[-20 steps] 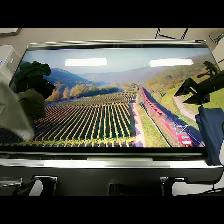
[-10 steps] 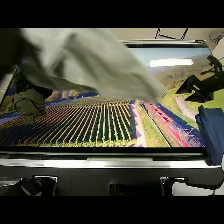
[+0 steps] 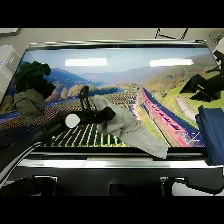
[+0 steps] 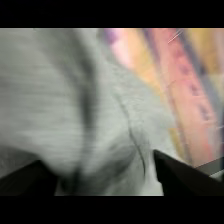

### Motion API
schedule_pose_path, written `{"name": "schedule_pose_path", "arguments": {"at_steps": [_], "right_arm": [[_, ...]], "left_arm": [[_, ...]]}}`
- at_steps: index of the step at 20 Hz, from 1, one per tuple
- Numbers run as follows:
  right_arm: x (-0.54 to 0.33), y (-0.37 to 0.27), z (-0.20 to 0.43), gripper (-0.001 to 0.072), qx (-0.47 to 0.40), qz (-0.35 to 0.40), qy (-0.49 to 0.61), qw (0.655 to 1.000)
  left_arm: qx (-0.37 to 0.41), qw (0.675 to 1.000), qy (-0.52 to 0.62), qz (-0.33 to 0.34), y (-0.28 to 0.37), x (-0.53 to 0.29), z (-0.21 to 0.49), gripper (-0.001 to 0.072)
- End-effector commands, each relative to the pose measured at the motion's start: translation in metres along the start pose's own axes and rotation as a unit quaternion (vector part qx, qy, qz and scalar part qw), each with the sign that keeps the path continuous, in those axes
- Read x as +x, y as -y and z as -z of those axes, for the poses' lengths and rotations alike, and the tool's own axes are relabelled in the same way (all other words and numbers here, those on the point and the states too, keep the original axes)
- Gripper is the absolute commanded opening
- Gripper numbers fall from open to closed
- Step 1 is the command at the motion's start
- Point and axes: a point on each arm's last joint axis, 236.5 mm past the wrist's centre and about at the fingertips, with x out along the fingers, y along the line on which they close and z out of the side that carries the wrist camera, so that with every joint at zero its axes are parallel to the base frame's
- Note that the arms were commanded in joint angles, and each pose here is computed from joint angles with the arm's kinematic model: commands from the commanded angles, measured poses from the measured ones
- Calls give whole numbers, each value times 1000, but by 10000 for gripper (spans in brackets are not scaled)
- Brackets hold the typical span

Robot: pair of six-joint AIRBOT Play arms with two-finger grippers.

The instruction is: Fold the clothes and pants, and hang the long-sleeved shirts on hangers.

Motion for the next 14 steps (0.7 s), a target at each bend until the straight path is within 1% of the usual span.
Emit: {"name": "schedule_pose_path", "arguments": {"at_steps": [1, 2, 3, 4, 6, 9, 11, 14], "right_arm": [[5, 7, 4, 618, -2, 11, -9, 1000], [13, 12, 11, 634, 6, 13, -24, 1000], [25, 19, 21, 655, 16, 15, -47, 999], [39, 26, 37, 699, 29, 15, -80, 996], [67, 42, 74, 705, 46, 20, -142, 989], [98, 73, 128, 714, 76, 59, -201, 975], [110, 84, 158, 714, 86, 74, -224, 968], [120, 86, 184, 716, 94, 74, -233, 965]], "left_arm": [[50, 995, -79, -46, -43, -7, 8, 720], [78, 994, -71, -40, -42, -27, -12, 720], [85, 994, -61, -37, -43, -50, -33, 720], [84, 994, -51, -39, -49, -73, -53, 720], [60, 994, -69, -53, -76, -102, -63, 720], [47, 985, -149, -69, -119, -99, -20, 720], [31, 986, -162, -26, -118, -72, 13, 720], [-7, 988, -150, 44, -98, -30, 49, 720]]}}
